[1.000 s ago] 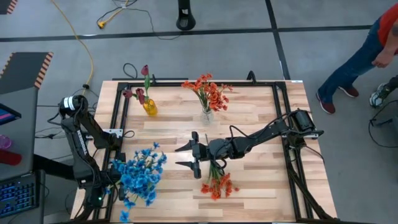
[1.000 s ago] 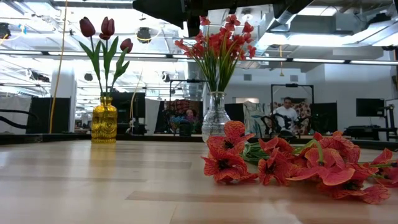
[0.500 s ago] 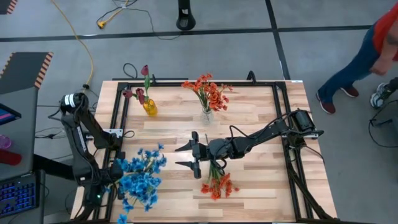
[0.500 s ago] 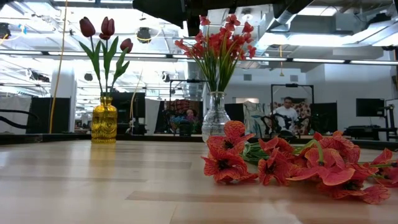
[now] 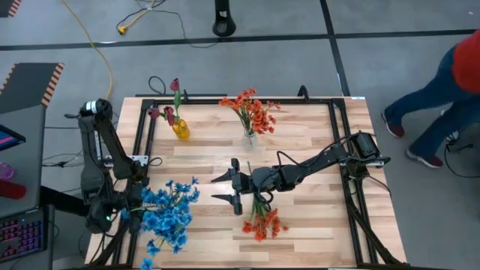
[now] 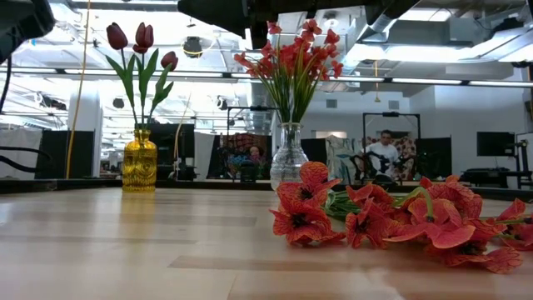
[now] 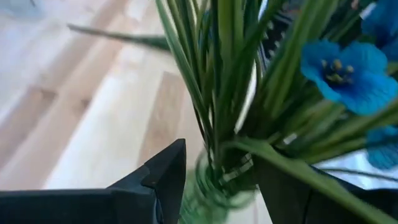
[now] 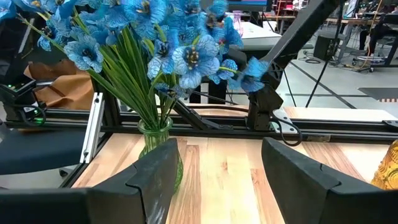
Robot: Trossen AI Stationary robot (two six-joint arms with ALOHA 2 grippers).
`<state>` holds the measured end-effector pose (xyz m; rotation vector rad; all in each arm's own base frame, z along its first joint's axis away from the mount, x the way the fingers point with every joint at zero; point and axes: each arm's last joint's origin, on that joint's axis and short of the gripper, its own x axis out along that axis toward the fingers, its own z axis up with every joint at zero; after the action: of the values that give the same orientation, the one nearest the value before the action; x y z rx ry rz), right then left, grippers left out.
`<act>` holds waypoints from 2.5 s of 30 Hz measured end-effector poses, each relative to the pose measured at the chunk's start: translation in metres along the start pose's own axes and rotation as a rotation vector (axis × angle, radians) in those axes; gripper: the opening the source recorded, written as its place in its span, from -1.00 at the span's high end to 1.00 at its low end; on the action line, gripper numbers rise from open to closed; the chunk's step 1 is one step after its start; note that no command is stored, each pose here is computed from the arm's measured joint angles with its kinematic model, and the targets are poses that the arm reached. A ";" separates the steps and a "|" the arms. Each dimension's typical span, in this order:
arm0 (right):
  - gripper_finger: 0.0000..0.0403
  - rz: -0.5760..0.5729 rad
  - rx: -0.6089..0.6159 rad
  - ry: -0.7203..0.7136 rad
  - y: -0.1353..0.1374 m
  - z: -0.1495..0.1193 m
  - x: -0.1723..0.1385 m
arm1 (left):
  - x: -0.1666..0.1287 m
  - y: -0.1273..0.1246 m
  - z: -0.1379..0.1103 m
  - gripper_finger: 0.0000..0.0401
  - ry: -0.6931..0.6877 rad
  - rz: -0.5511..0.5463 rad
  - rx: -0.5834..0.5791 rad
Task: Sort flowers into vase by color
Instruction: Put the blue flowers into the green vase, then put the orange flowers into the transparent vase
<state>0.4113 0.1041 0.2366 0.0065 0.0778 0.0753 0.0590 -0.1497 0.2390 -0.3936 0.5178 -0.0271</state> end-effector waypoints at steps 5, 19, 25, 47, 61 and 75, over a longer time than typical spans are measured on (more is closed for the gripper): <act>-0.29 0.000 -0.005 0.000 0.000 0.000 0.000 | -0.007 0.004 0.005 0.15 0.121 -0.070 -0.047; -0.29 0.000 -0.006 0.001 0.000 0.000 0.000 | -0.027 0.019 0.025 0.15 0.236 -0.232 -0.149; -0.29 0.000 -0.009 0.001 0.000 0.000 0.000 | -0.035 0.025 0.030 0.15 0.336 -0.310 -0.231; -0.29 0.002 0.002 -0.039 0.008 -0.028 0.043 | -0.033 0.023 0.028 0.15 0.329 -0.291 -0.222; -0.29 0.014 0.013 -0.098 0.029 -0.046 0.127 | -0.032 0.026 0.025 0.15 0.346 -0.260 -0.187; -0.29 0.055 -0.011 0.007 0.058 -0.052 0.148 | -0.031 0.026 0.025 0.15 0.346 -0.257 -0.183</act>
<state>0.5497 0.1729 0.1740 -0.0026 0.0843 0.1305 0.0420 -0.1130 0.2641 -0.6383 0.8119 -0.3021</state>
